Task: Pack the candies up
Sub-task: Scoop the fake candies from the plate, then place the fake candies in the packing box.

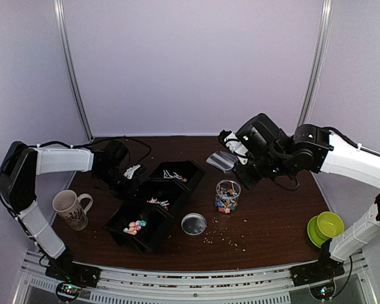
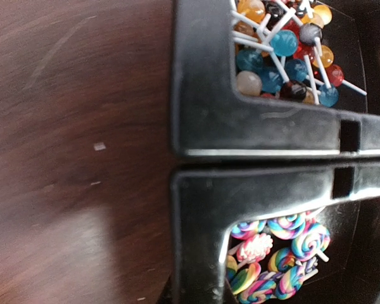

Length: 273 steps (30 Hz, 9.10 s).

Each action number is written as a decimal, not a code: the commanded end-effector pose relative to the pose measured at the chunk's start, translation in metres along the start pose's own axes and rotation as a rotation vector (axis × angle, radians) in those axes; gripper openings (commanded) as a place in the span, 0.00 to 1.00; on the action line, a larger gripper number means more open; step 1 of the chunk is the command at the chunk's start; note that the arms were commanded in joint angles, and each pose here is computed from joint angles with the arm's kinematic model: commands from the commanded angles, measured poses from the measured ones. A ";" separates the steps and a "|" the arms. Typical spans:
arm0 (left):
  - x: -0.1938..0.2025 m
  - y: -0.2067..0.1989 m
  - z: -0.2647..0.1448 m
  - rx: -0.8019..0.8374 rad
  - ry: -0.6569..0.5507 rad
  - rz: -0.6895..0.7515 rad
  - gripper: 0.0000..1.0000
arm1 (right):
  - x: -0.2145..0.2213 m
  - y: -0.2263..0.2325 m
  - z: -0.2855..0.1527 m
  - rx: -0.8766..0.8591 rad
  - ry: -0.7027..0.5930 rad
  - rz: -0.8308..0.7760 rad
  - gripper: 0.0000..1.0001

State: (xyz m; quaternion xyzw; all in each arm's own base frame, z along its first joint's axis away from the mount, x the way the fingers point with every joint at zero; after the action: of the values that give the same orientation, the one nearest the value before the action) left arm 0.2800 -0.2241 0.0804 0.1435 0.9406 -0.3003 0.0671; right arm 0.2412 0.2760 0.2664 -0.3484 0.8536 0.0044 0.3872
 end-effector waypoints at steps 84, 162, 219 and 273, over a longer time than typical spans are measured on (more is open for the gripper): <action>-0.018 -0.103 -0.057 -0.015 -0.254 0.500 0.00 | 0.009 0.134 0.200 -0.264 0.444 -0.157 0.00; -0.029 -0.120 -0.104 0.075 -0.482 0.523 0.00 | -0.008 0.075 0.232 0.096 -0.160 0.000 0.00; -0.045 -0.057 -0.082 -0.089 -0.384 0.315 0.00 | -0.028 0.047 0.151 -0.094 -0.483 0.155 0.00; -0.047 -0.026 -0.081 -0.189 -0.346 0.219 0.00 | 0.086 -0.030 0.021 -0.004 0.045 0.087 0.00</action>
State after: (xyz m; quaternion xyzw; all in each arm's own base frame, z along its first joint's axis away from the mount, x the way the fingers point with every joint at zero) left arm 0.2927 -0.1937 0.1315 0.1895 0.9397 -0.1831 0.2182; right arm 0.2430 0.2194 0.1978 -0.3121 0.8642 0.0203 0.3941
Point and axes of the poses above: each gripper's point midway between its finger pads, its own z axis out along the fingers, its own y axis along the line the jaws close on, x = y × z, the point moved 1 cm from there along -z, back along the fingers
